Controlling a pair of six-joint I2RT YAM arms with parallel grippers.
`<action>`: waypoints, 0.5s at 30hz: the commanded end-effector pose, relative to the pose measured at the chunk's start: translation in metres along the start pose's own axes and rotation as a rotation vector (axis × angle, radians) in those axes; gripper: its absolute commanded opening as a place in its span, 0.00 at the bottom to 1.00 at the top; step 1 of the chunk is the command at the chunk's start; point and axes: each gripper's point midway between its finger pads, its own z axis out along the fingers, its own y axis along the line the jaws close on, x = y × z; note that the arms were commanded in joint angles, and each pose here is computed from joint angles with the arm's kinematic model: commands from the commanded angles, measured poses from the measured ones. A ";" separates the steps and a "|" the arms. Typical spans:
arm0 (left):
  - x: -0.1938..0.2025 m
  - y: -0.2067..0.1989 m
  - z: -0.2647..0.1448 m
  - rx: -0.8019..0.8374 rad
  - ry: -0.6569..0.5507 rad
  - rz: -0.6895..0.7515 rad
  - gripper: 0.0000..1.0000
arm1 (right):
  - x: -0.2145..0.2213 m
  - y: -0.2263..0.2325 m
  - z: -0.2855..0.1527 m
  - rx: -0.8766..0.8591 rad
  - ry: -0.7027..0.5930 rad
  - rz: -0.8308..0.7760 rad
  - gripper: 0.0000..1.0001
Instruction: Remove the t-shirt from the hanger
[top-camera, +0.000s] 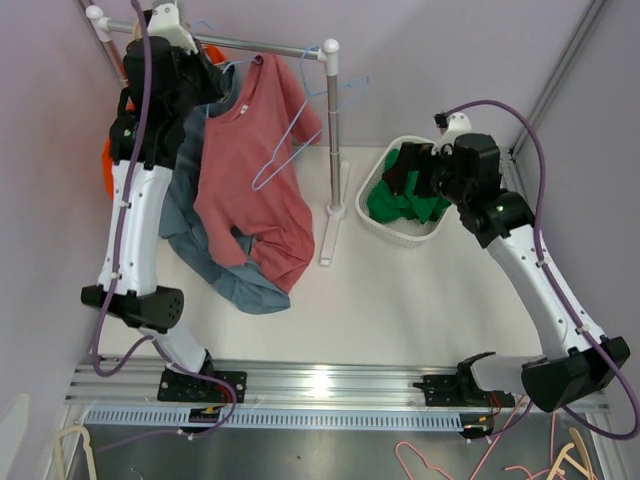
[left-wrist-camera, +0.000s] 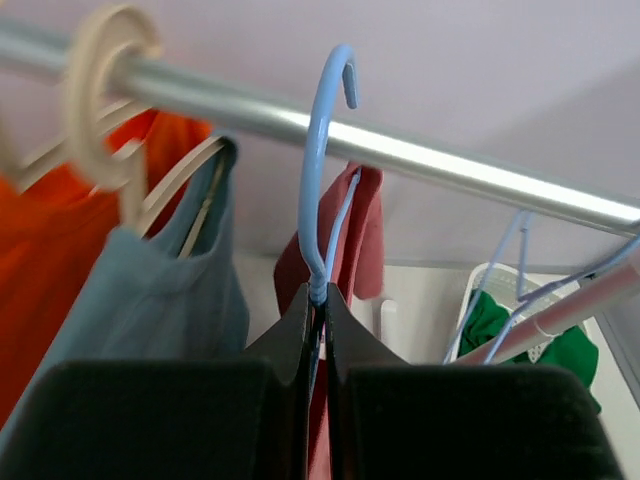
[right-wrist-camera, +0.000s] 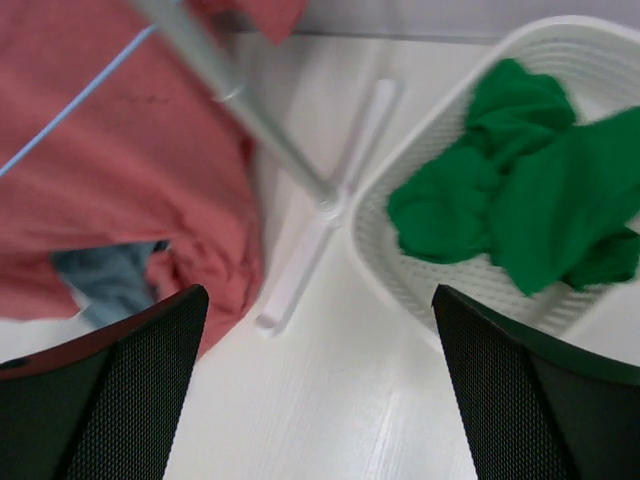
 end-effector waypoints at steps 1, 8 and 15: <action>-0.010 0.033 -0.041 -0.227 -0.037 -0.123 0.00 | -0.019 0.076 -0.026 -0.377 -0.128 -0.100 0.99; 0.024 0.038 -0.099 -0.387 0.009 -0.275 0.01 | 0.037 0.197 -0.067 -0.827 -0.155 -0.293 1.00; 0.041 0.026 -0.137 -0.431 0.049 -0.353 0.01 | 0.098 0.298 -0.100 -1.067 -0.253 -0.280 0.99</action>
